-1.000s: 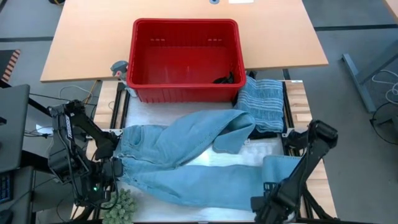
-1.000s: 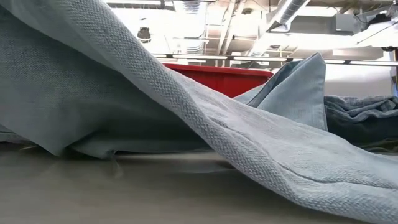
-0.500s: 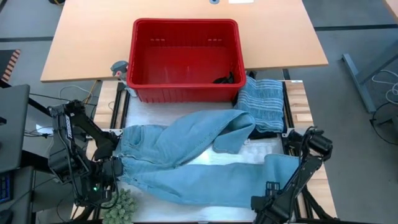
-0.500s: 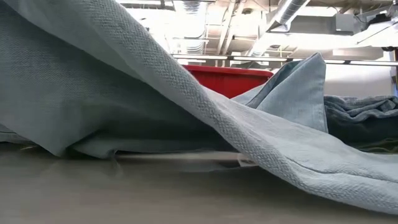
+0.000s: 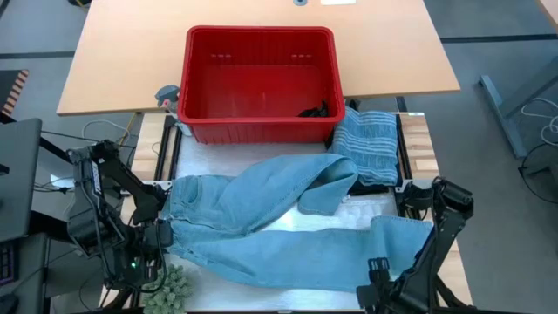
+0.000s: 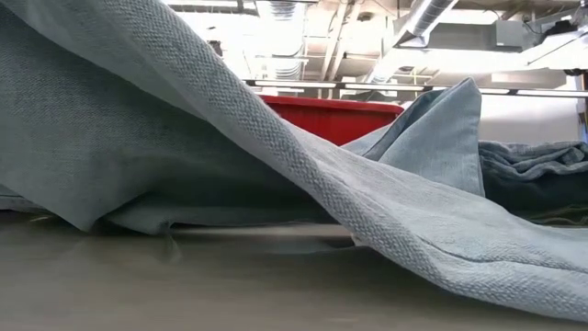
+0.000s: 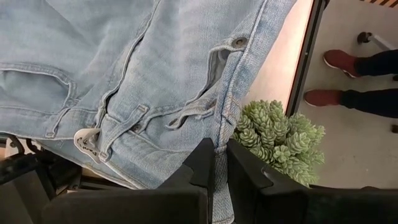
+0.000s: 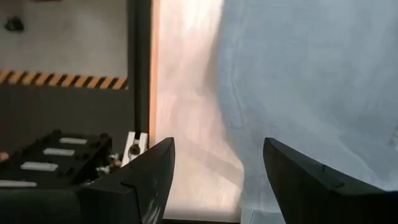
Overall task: Fold Laundry from Bin
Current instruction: Fold the light blue pants
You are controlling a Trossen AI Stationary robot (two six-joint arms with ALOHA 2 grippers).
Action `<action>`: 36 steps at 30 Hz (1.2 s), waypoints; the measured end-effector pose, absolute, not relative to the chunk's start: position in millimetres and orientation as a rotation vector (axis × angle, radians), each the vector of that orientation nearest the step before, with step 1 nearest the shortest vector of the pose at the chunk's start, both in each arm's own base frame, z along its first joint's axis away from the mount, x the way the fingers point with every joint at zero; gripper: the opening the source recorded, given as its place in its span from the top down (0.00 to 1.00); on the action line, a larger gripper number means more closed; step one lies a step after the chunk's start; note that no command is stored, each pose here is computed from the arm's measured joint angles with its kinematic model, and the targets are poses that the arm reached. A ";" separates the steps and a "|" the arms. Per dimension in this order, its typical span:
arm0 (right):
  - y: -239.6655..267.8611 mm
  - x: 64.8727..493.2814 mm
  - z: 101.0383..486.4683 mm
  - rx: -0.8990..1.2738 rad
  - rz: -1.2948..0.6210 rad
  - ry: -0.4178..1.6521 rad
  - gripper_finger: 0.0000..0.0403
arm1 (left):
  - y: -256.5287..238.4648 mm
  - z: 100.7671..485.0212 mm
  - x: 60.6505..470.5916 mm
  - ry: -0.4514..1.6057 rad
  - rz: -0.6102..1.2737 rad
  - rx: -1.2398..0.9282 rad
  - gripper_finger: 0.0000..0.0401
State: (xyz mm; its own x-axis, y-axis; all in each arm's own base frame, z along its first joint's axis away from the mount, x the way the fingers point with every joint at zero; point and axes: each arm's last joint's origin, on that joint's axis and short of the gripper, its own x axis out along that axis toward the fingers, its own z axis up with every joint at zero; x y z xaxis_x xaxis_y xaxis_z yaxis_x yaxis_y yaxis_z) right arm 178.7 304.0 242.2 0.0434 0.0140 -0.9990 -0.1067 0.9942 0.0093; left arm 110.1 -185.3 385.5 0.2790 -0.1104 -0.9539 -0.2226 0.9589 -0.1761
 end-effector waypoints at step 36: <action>312.5 182.3 155.5 -0.281 -0.135 1.829 0.58 | -185.4 385.3 110.3 1.291 0.100 -0.328 0.96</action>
